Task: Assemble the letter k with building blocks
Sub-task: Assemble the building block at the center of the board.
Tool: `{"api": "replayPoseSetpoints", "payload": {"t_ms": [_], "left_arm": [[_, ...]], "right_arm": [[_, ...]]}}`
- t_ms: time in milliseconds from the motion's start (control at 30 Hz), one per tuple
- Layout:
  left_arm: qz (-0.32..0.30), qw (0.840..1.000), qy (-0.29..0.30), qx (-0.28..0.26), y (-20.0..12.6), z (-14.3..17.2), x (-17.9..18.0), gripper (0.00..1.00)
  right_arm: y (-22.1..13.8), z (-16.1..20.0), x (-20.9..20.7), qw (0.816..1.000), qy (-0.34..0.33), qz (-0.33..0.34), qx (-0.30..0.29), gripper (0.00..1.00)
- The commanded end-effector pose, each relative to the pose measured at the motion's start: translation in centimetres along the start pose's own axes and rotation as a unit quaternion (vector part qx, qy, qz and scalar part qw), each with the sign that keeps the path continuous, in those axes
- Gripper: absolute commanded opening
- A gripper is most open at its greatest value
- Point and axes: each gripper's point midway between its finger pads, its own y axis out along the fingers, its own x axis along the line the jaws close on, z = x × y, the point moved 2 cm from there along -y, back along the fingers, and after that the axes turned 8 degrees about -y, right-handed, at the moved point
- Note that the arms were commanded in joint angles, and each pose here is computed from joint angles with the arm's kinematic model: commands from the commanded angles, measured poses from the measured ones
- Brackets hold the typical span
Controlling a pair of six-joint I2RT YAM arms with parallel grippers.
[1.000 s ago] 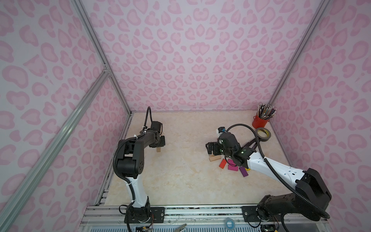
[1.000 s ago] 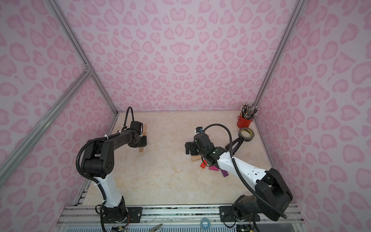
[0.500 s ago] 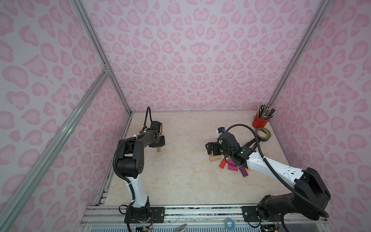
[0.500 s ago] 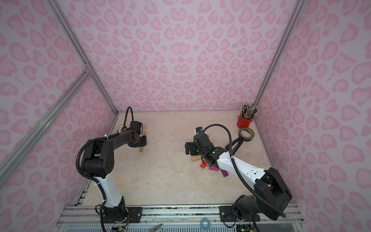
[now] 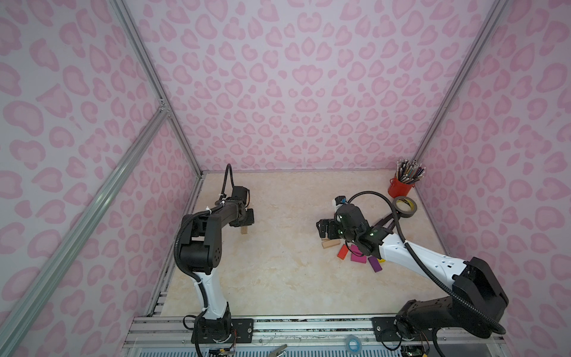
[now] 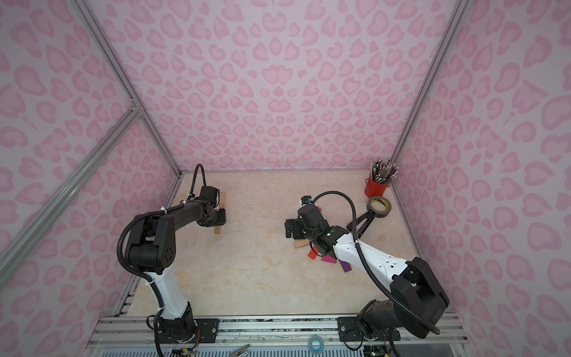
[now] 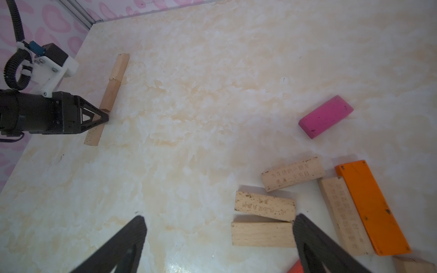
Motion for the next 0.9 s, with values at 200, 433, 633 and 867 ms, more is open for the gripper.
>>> {"api": "replayPoseSetpoints", "payload": {"t_ms": [200, 433, 633, 867], "left_arm": [[0.005, 1.0, -0.001, 0.02, 0.41, 0.82, -0.18, 0.32], [0.005, 1.0, 0.0, 0.02, 0.41, 0.78, -0.18, 0.32], [0.004, 1.0, 0.0, 0.022, 0.51, 0.86, -0.14, 0.35], [0.007, 1.0, 0.001, 0.02, 0.4, 0.78, -0.31, 0.32]], "right_arm": [[0.23, 0.36, -0.16, 1.0, 0.002, 0.002, 0.004, 0.98], [0.27, 0.51, -0.2, 1.0, 0.003, 0.002, 0.005, 0.98], [0.27, 0.5, -0.2, 1.0, 0.002, 0.002, 0.005, 0.97], [0.39, 0.66, -0.22, 1.0, 0.004, 0.003, 0.008, 0.97]]}}
